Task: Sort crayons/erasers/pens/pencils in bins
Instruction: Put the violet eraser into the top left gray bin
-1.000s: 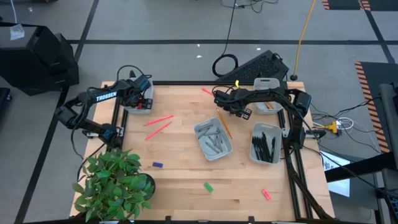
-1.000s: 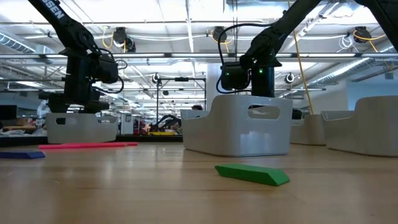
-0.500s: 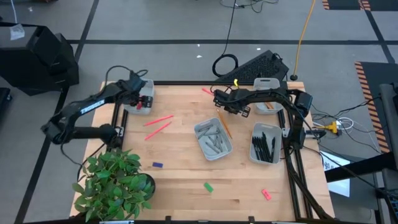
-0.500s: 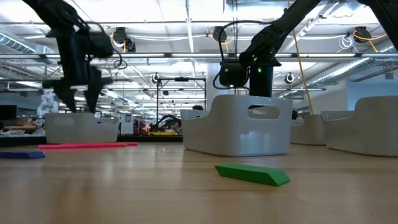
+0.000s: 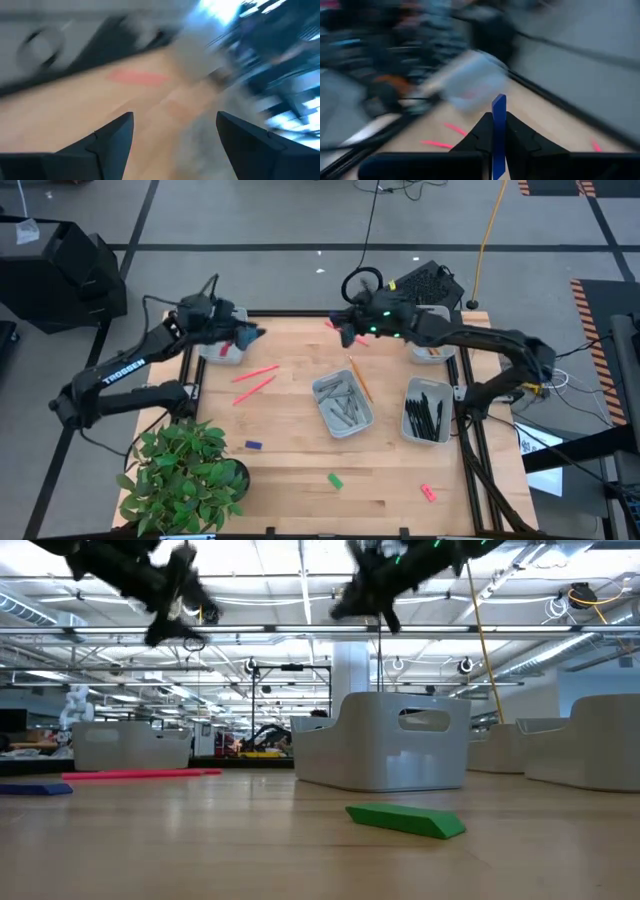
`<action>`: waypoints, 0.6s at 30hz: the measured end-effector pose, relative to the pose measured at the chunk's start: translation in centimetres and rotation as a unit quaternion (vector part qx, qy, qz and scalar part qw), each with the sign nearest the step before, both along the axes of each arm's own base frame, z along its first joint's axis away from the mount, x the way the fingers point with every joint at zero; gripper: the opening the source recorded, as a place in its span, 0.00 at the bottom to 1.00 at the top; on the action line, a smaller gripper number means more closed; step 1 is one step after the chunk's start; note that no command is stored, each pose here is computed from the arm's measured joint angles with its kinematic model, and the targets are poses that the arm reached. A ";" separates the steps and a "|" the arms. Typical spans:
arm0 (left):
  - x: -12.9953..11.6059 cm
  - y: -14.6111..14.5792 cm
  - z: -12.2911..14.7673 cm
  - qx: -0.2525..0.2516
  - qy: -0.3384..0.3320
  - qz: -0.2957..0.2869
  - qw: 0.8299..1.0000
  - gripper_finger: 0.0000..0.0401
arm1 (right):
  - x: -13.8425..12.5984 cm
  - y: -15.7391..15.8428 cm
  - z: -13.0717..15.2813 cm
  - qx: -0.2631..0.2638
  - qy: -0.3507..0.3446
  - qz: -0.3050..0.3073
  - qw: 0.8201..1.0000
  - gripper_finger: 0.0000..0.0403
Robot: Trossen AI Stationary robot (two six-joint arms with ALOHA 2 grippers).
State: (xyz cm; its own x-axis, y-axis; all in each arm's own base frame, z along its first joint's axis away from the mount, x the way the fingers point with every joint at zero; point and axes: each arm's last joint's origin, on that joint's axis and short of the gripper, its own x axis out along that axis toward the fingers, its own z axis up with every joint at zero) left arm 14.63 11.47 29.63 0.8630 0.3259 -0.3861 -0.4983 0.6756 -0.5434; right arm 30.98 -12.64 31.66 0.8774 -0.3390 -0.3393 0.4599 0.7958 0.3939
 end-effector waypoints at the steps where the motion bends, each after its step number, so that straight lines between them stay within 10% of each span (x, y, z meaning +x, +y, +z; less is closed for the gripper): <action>1: 0.6 -0.1 0.8 0.019 -0.038 -0.011 0.999 0.71 | -0.3 0.3 1.0 -0.029 -0.020 0.040 0.999 0.04; 9: 4.6 -1.9 5.2 0.151 -0.275 -0.100 0.944 0.71 | -2.5 2.0 4.6 -0.087 -0.088 0.183 0.975 0.04; 18: 9.9 -3.5 3.2 0.132 -0.309 -0.131 0.933 0.71 | -1.4 2.4 6.2 -0.057 -0.210 0.242 0.946 0.04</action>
State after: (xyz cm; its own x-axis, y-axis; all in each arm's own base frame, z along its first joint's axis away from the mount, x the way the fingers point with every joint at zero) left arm 24.49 7.98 32.81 0.9578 0.0852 0.2744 0.0563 0.8810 -0.4698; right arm 29.60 -10.22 37.84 0.9885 0.1230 0.0882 -0.1468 0.9211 0.3606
